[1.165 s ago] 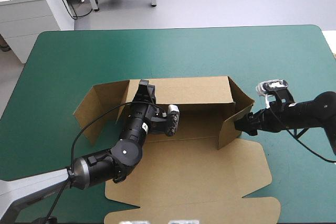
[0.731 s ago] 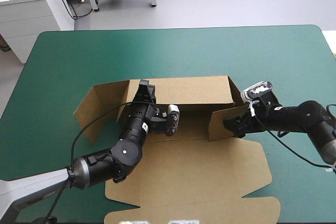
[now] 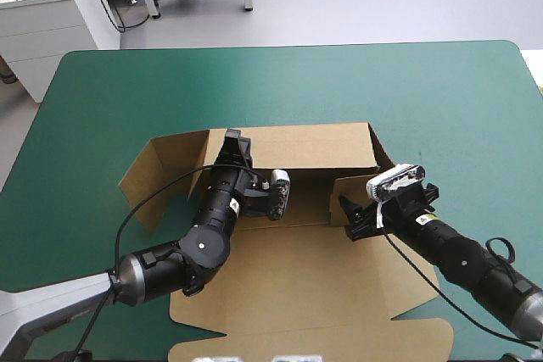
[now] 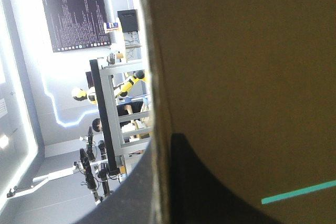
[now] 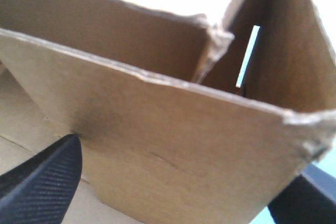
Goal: Fold the box
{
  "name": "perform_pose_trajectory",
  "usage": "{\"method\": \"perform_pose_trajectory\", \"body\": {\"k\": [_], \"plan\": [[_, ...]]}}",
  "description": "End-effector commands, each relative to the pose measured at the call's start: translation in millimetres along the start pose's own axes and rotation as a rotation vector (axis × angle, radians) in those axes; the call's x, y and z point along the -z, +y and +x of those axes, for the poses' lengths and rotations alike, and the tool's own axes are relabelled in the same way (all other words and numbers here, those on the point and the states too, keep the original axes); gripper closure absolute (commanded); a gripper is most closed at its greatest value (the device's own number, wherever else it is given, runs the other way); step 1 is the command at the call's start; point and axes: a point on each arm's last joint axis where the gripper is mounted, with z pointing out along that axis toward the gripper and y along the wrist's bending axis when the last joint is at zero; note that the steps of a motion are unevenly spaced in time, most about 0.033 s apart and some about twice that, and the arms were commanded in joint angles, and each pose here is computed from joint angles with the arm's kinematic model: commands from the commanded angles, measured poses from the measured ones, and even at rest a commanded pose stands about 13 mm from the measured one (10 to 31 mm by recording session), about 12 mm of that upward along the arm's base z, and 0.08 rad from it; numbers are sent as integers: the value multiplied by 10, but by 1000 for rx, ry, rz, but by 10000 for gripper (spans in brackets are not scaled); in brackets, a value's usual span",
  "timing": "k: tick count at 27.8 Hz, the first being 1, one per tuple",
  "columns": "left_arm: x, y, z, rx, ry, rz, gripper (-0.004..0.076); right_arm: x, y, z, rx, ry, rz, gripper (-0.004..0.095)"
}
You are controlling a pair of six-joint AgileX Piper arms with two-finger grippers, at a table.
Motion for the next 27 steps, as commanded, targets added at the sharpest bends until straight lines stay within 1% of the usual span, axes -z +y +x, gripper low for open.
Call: {"method": "perform_pose_trajectory", "body": {"k": [1,3,6,8,9,12,15,22,23,25,27], "plan": [[66,133,26,7,2,-52,732,-2,-44,-126,-5,-71,64,91],[65,133,24,7,-1,-51,732,-48,-56,-113,-4,-62,78,164],[65,130,19,7,-7,-49,732,-104,-66,-101,-3,-50,92,334],[65,129,15,7,-11,-48,732,-128,-76,-109,-2,-52,103,523],[65,129,14,7,-12,-47,732,-137,-82,-109,14,-54,110,682],[65,129,14,7,-12,-47,732,-138,-82,-117,23,-57,111,907],[65,129,14,7,-12,-47,732,-137,-85,-119,23,-59,115,926],[65,129,14,11,-12,-47,724,-135,-89,-153,25,-72,119,925],[66,136,13,13,-12,-49,706,-134,-89,-170,26,-77,119,925],[66,141,12,14,-12,-50,636,-133,-91,-185,28,-82,121,926],[66,141,12,14,-12,-50,505,-133,-91,-185,28,-82,121,927]]}}
